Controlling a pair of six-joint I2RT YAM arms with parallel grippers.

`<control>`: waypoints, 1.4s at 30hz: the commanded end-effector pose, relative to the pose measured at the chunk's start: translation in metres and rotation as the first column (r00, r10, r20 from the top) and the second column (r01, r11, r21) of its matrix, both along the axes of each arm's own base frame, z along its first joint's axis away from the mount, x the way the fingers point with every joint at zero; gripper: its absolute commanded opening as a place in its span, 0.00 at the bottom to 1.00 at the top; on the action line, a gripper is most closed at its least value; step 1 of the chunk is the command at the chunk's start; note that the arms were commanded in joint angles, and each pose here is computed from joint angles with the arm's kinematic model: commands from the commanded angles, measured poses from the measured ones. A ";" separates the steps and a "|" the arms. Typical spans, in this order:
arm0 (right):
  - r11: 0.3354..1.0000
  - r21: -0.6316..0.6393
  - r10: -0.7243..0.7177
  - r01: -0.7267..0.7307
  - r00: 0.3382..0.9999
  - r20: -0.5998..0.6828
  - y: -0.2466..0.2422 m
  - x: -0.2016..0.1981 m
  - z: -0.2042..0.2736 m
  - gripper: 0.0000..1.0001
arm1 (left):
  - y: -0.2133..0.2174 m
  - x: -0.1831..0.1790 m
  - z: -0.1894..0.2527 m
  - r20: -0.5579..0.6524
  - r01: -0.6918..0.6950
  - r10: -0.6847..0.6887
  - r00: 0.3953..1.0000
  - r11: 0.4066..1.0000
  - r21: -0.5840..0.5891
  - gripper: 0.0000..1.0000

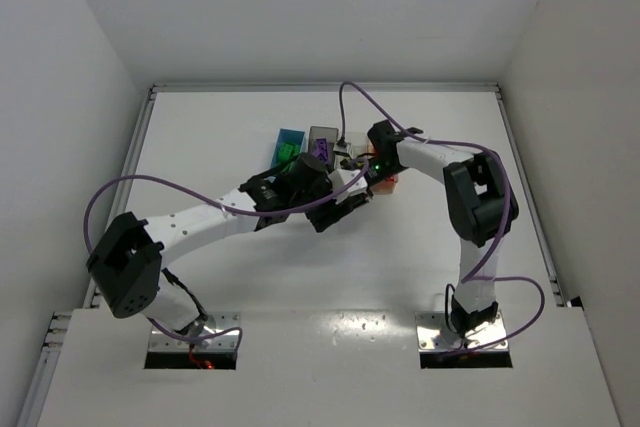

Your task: Sort the legos into containers by color

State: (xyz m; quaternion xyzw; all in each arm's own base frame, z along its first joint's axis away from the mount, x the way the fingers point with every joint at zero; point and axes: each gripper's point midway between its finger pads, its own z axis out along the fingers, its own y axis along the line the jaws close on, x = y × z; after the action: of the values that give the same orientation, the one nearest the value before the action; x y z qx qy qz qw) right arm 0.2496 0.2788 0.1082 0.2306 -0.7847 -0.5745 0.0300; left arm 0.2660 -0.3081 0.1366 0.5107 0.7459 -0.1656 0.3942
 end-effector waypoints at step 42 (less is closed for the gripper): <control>0.910 0.406 0.024 -0.085 0.988 0.154 0.001 0.007 0.081 0.00 | 0.049 -0.024 0.076 -0.608 -0.091 -0.443 0.659 0.755 -0.649 0.81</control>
State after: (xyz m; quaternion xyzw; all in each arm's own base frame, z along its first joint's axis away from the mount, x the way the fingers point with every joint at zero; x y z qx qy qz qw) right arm 0.2573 0.2714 0.1644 0.2757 -0.6881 -0.6705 -0.0314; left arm 0.2385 -0.2577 0.1885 0.2802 0.7130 -0.6216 0.1632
